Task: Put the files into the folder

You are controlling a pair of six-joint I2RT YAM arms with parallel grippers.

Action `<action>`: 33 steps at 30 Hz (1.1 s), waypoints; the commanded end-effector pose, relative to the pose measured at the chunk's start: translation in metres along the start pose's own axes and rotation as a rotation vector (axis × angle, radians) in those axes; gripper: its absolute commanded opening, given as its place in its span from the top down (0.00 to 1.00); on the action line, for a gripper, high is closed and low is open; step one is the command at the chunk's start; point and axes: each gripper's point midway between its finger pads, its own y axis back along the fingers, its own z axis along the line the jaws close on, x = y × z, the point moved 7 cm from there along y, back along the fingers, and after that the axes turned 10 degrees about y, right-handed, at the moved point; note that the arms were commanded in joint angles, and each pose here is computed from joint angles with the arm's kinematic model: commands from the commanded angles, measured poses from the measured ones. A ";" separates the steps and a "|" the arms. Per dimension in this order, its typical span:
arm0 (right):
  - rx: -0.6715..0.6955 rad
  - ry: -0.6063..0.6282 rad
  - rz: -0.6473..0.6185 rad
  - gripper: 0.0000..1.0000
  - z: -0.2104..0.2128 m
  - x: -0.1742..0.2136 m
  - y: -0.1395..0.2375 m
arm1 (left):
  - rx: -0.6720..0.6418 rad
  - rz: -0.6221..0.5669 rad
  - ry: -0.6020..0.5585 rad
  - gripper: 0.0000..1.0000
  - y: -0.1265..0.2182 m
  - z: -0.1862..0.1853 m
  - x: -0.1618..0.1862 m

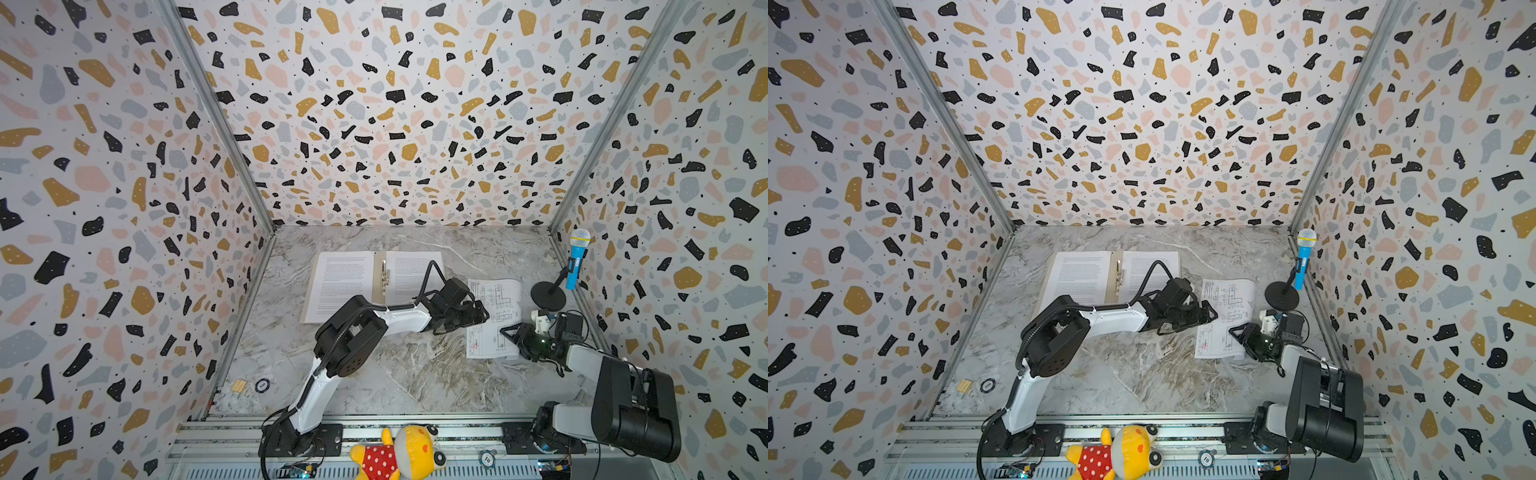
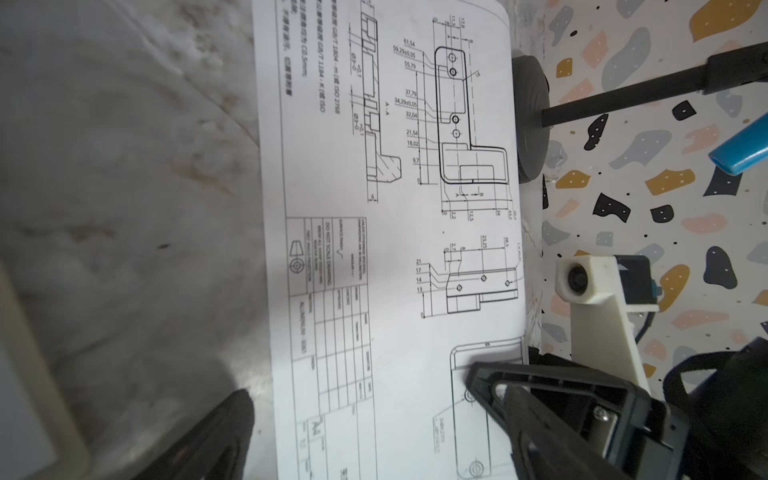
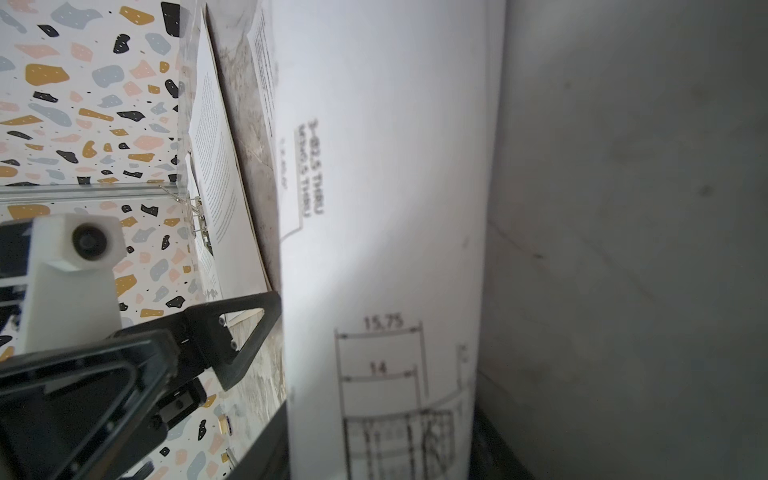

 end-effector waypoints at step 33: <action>-0.042 -0.059 -0.014 0.48 0.022 0.002 -0.004 | 0.415 -0.012 0.429 0.06 0.036 0.000 0.105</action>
